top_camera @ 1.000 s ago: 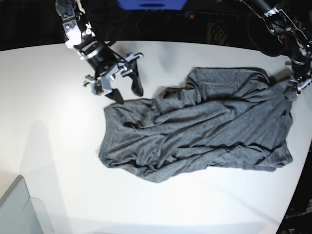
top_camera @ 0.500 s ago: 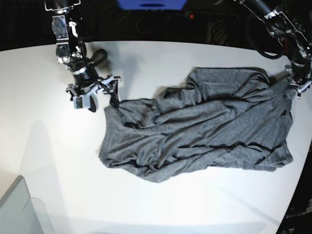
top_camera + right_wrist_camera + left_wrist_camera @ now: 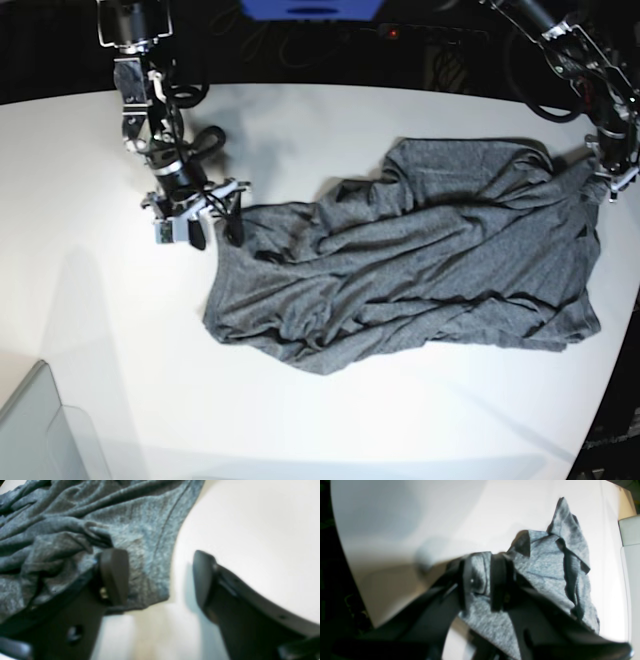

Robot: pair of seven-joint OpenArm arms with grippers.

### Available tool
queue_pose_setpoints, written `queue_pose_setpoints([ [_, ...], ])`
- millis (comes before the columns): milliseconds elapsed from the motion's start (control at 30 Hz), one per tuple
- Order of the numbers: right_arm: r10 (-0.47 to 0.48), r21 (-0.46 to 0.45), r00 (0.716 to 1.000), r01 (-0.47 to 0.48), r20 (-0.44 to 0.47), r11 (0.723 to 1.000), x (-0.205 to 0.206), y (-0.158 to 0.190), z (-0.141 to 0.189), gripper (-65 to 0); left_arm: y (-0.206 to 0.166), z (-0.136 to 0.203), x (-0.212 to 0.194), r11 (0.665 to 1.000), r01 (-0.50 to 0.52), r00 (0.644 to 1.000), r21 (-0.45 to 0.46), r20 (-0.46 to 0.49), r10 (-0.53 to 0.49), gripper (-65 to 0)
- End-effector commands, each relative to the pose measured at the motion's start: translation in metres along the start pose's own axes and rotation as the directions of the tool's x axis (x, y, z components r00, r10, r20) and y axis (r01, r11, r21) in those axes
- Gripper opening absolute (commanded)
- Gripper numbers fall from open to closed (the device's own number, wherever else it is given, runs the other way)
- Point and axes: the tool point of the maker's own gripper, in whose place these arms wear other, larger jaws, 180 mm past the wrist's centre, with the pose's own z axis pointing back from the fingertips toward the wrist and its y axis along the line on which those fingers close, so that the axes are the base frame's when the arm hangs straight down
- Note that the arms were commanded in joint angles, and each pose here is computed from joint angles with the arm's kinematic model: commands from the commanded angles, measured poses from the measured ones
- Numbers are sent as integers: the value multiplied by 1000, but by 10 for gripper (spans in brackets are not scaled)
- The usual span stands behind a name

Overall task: Layout the t-shirt on the table in an organized manner, then fold the t-shirt properly
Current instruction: 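Grasp the shirt's edge with the right gripper and pull it outward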

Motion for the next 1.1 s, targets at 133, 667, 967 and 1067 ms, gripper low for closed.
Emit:
queue_pose_setpoints([
  [133,-9,39,998,12,-66,999,-22,18,4,-459,-18,-2,19,999,0,999,-44,53,2,-517],
  [667,-19,-191,995,38,100,981,33,-68,49,-650,-63,7,39,984,-52,993,-168,98,69,-517],
  [967,-2,-309,987,53,163,950,52,-109,80,-650,-105,1,24,965,-79,996,-250,8,83,-517],
  [1067,-5,-358,985,68,173,931,53,-127,91,-650,-117,1,16,960,-63,998,-272,-9,63,-517],
])
